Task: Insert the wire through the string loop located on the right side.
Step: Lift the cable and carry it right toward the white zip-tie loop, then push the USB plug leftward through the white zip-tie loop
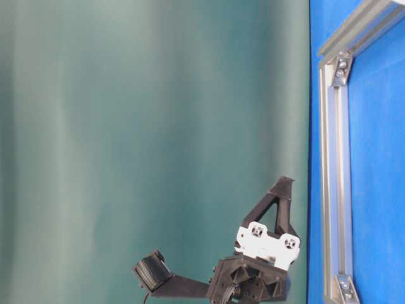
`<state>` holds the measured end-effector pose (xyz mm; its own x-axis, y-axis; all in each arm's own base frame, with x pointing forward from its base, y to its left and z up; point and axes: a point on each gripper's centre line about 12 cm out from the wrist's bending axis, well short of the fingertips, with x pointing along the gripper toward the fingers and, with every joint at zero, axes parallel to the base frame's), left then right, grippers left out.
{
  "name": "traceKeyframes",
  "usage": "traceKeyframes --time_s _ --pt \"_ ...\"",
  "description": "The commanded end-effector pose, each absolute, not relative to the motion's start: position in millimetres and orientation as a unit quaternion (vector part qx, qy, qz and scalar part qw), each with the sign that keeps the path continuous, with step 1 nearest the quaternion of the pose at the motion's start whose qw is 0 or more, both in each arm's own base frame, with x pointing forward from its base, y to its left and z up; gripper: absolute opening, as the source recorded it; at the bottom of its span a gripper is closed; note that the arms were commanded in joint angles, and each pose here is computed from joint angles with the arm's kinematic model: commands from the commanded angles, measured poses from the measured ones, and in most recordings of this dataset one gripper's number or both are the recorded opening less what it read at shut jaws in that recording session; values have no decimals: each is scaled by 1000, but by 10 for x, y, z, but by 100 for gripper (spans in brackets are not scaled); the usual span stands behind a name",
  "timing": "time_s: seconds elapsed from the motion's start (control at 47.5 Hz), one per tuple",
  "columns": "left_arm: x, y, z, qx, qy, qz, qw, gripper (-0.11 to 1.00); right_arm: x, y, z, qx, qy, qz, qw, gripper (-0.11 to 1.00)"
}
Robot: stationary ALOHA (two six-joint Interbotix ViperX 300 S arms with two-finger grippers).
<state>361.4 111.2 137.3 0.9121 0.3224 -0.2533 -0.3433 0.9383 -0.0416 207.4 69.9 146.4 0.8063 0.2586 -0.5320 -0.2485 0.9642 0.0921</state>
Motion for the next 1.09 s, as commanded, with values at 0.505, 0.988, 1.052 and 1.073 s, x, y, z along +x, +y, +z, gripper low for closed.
traceKeyframes --time_s 0.505,0.988,1.052,1.073 --pt "3639 1118 1527 -38 99 169 980 0 2121 282 1425 30 268 43 962 -3" --pt "3638 1122 1527 -38 99 169 980 0 2121 285 1426 31 268 43 962 -3" --pt "3638 1122 1527 -38 99 169 980 0 2120 285 1425 30 268 44 962 -3" --pt "3638 1122 1527 -38 99 169 980 0 2118 281 1422 31 268 42 962 -3"
